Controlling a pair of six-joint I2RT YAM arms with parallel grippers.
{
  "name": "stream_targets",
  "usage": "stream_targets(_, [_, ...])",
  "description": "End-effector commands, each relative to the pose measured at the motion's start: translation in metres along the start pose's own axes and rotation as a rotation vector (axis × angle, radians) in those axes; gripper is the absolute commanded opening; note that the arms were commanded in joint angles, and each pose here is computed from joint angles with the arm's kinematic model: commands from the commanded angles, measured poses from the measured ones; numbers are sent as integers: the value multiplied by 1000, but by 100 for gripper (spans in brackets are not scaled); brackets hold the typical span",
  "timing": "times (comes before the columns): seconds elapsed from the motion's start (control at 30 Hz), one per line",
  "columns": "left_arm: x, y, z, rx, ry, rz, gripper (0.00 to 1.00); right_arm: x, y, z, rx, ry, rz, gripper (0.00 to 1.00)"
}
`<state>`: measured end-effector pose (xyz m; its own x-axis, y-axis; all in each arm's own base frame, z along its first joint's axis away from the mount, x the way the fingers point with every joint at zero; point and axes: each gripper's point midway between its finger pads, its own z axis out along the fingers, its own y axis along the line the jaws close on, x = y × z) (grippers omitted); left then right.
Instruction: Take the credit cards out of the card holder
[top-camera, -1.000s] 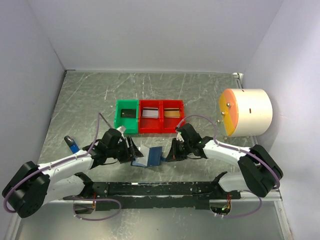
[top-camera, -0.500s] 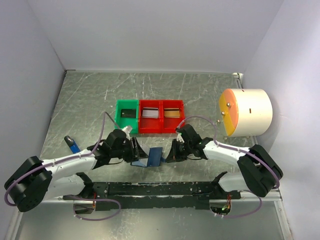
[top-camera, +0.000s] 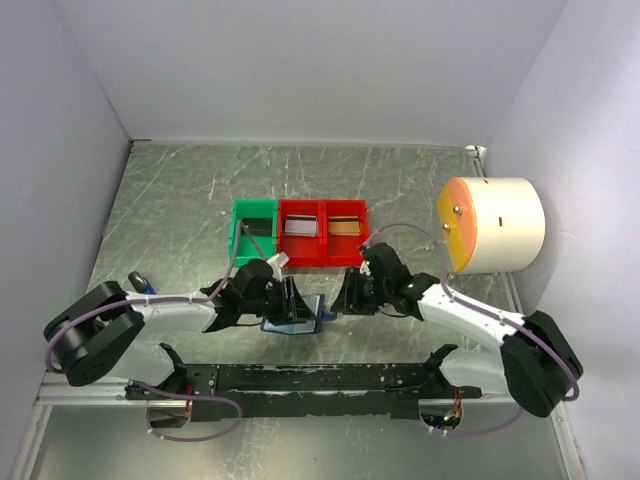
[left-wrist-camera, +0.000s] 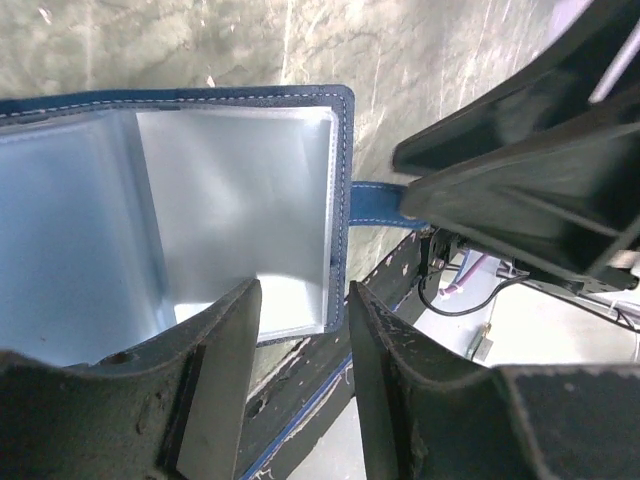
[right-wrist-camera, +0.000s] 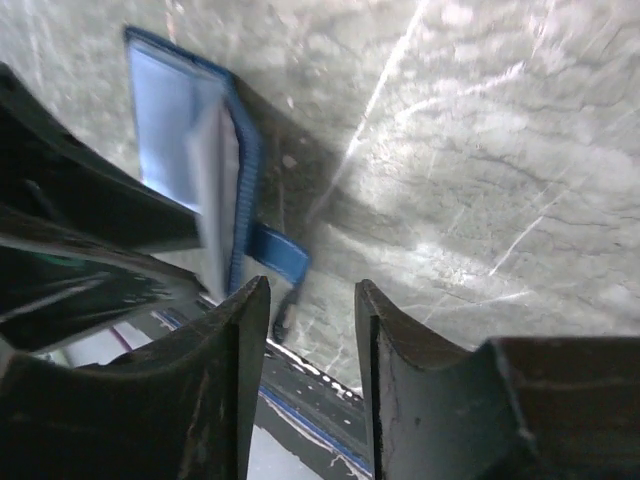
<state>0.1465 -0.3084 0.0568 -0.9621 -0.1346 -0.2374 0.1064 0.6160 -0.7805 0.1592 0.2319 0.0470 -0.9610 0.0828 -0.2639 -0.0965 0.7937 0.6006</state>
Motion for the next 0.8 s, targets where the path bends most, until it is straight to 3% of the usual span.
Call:
stream_targets(0.0, [4,-18,9,101,-3,18,52,-35,8,-24,73,-141,4,41])
stream_targets(0.1, [12,-12,18,55,21,26,50,-46,31,-34,1,-166,-25,40])
stream_targets(0.27, [13,-8,15,40,-21,8,49,-48,72,-24,-179,-101,-33,22])
stream_targets(0.4, [13,-7,11,21,-18,29,49,-40,87,-2,-237,-32,-52,18])
stream_targets(0.5, [13,-6,10,3,-12,42,49,-25,83,24,-183,42,-85,17])
stream_targets(0.67, [10,-6,-2,-17,-46,39,49,-13,26,58,66,67,-51,14])
stream_targets(0.77, [2,-1,-21,-69,-105,52,53,-2,7,62,115,89,-51,14])
